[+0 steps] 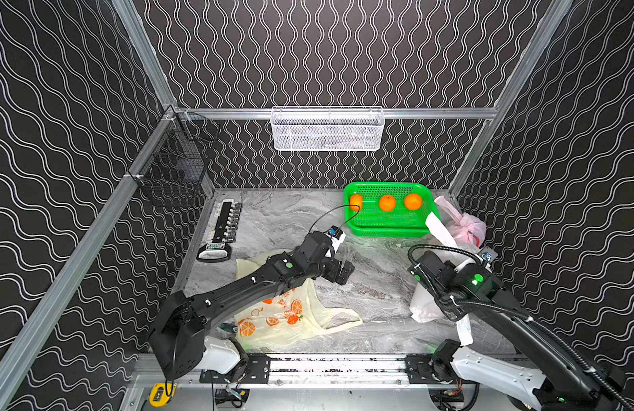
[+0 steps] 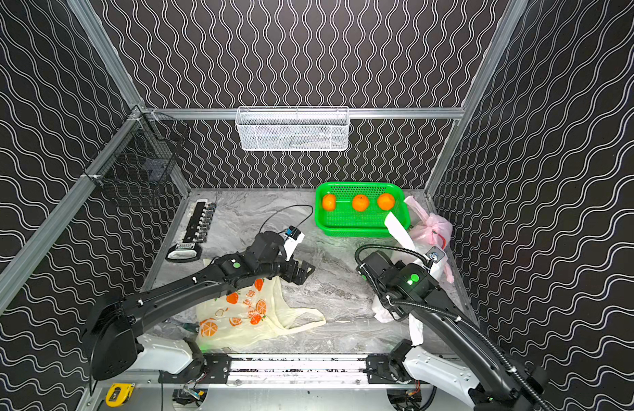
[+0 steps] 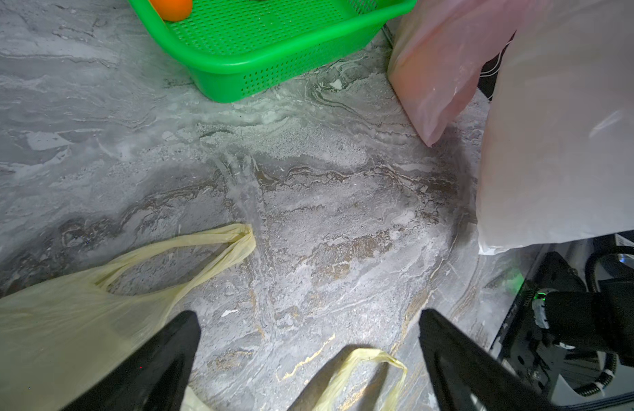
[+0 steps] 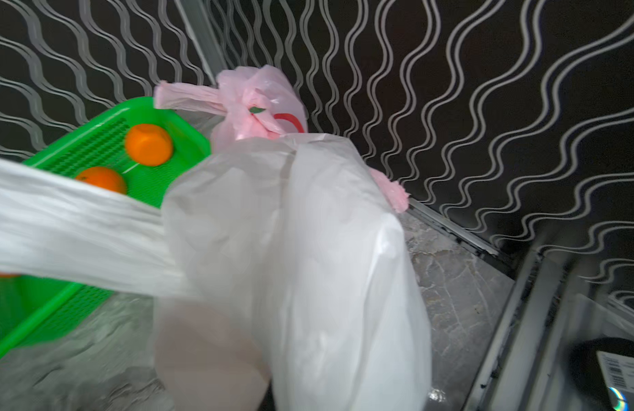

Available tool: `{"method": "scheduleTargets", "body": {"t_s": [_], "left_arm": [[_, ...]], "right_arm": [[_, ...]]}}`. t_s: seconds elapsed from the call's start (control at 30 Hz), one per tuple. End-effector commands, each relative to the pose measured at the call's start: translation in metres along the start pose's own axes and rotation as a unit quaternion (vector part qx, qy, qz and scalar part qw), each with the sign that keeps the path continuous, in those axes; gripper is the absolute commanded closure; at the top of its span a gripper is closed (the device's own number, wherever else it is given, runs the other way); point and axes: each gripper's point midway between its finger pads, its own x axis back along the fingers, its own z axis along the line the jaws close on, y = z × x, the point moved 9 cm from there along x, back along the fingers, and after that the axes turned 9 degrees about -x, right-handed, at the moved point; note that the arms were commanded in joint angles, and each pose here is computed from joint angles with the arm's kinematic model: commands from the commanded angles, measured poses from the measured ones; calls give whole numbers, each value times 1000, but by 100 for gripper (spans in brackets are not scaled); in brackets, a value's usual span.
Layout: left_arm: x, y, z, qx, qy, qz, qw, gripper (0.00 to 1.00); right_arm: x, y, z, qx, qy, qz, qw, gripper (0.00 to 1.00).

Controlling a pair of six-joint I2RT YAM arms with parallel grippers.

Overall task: Place the oranges into plastic bags & tie knots
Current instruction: Place the plastic bag at the center of the board.

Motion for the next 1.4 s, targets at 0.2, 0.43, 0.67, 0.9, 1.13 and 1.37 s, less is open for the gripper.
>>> {"method": "scheduleTargets", "body": {"t_s": [0.2, 0.43, 0.67, 0.9, 1.13, 1.37], "left_arm": [[-20, 6, 2, 10, 18, 42, 999, 1], [-22, 17, 4, -1, 31, 47, 998, 1], [-16, 28, 13, 13, 41, 37, 998, 1], [10, 15, 44, 59, 120, 60, 989, 2], [52, -37, 62, 108, 260, 174, 944, 6], [69, -88, 37, 165, 241, 240, 926, 6]], "right_arm": [[-41, -20, 8, 11, 10, 37, 999, 1], [-16, 21, 26, 58, 55, 17, 997, 1], [4, 57, 32, 115, 74, -20, 990, 1], [35, 58, 103, 140, 358, 78, 920, 1], [25, -14, 167, 116, 504, 271, 812, 13], [-6, -75, 187, 107, 467, 389, 786, 13]]}}
